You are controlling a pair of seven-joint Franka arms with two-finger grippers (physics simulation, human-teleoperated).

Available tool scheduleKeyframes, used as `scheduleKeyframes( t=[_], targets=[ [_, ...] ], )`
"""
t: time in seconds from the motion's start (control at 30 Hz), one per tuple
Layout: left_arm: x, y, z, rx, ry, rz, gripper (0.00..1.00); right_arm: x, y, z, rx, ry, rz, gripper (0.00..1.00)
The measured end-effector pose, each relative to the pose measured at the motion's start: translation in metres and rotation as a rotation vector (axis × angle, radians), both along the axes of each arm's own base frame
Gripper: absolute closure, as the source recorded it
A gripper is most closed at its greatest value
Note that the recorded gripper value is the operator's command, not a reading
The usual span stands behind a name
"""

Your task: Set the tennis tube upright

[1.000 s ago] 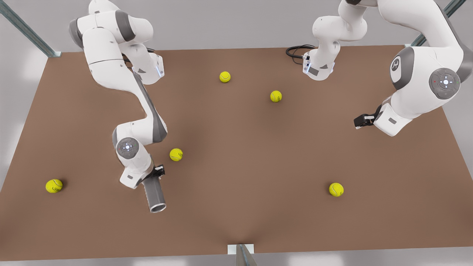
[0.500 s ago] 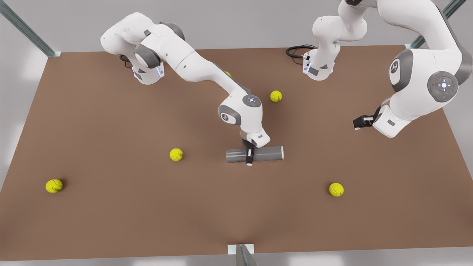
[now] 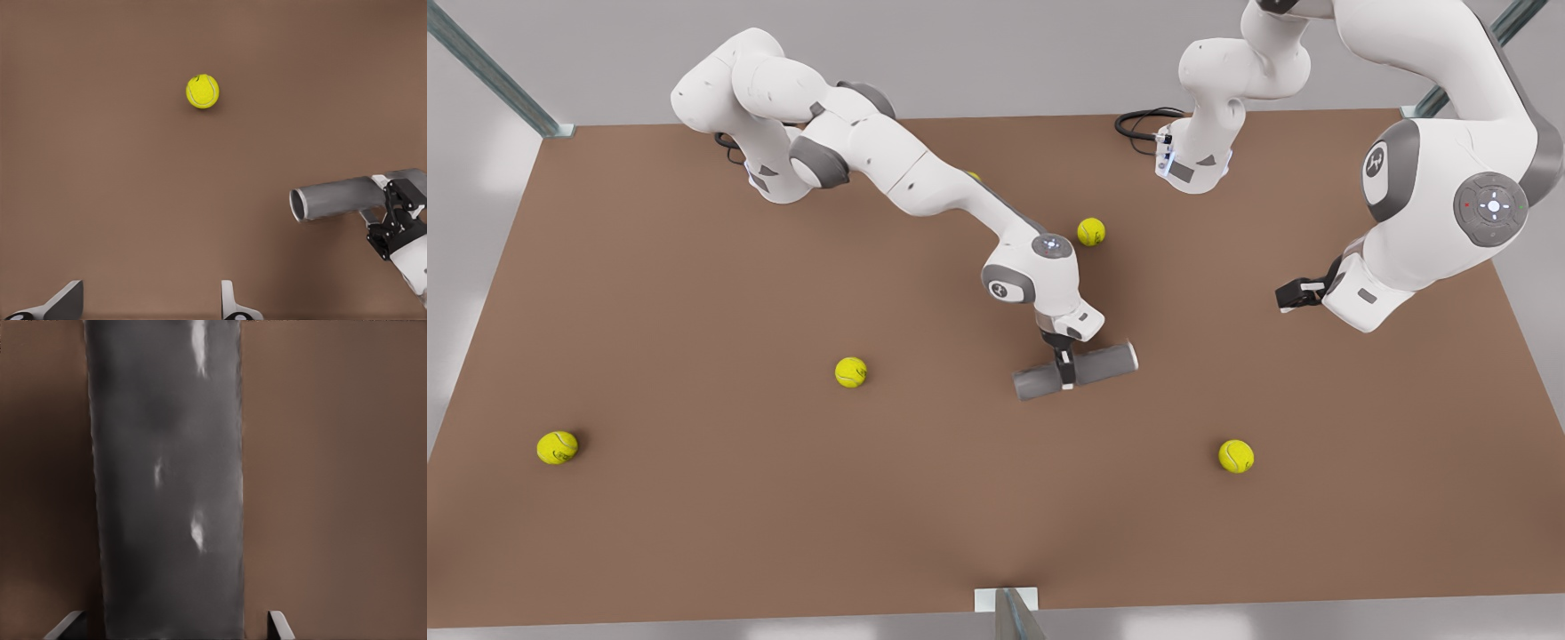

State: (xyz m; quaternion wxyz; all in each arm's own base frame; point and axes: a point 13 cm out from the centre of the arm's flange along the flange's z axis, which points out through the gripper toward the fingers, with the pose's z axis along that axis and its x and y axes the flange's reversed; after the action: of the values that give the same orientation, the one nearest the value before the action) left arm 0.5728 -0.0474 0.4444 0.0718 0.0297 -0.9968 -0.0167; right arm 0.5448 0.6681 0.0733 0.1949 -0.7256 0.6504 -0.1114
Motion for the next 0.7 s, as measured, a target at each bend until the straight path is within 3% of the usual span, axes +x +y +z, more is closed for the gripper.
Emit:
scheduleKeyframes(
  t=[0.17, 0.3, 0.43, 0.5, 0.57, 0.7],
  targets=[
    [0.0, -0.002, 0.002, 0.0, -0.003, -0.002, 0.0, 0.0, 0.009, 0.022, 0.037, 0.001, 0.005, 0.0],
    [-0.002, -0.02, 0.009, -0.005, -0.017, -0.001, 0.0, -0.002, 0.032, 0.153, 0.194, 0.03, -0.053, 0.0],
    [0.009, -0.082, 0.0, -0.051, -0.013, 0.045, 0.0, 0.127, -0.181, 0.272, 0.235, 0.214, -0.541, 0.0],
    [0.015, -0.125, -0.022, -0.057, 0.009, 0.099, 0.0, 0.15, -0.326, 0.269, 0.218, 0.391, -0.804, 0.0],
    [0.02, -0.172, -0.052, -0.044, 0.02, 0.175, 0.0, 0.141, -0.444, 0.27, 0.167, 0.49, -1.006, 0.0],
    [0.034, -0.233, -0.1, -0.01, -0.005, 0.405, 0.0, 0.088, -0.579, 0.365, 0.164, 0.517, -1.254, 0.0]
  ],
)
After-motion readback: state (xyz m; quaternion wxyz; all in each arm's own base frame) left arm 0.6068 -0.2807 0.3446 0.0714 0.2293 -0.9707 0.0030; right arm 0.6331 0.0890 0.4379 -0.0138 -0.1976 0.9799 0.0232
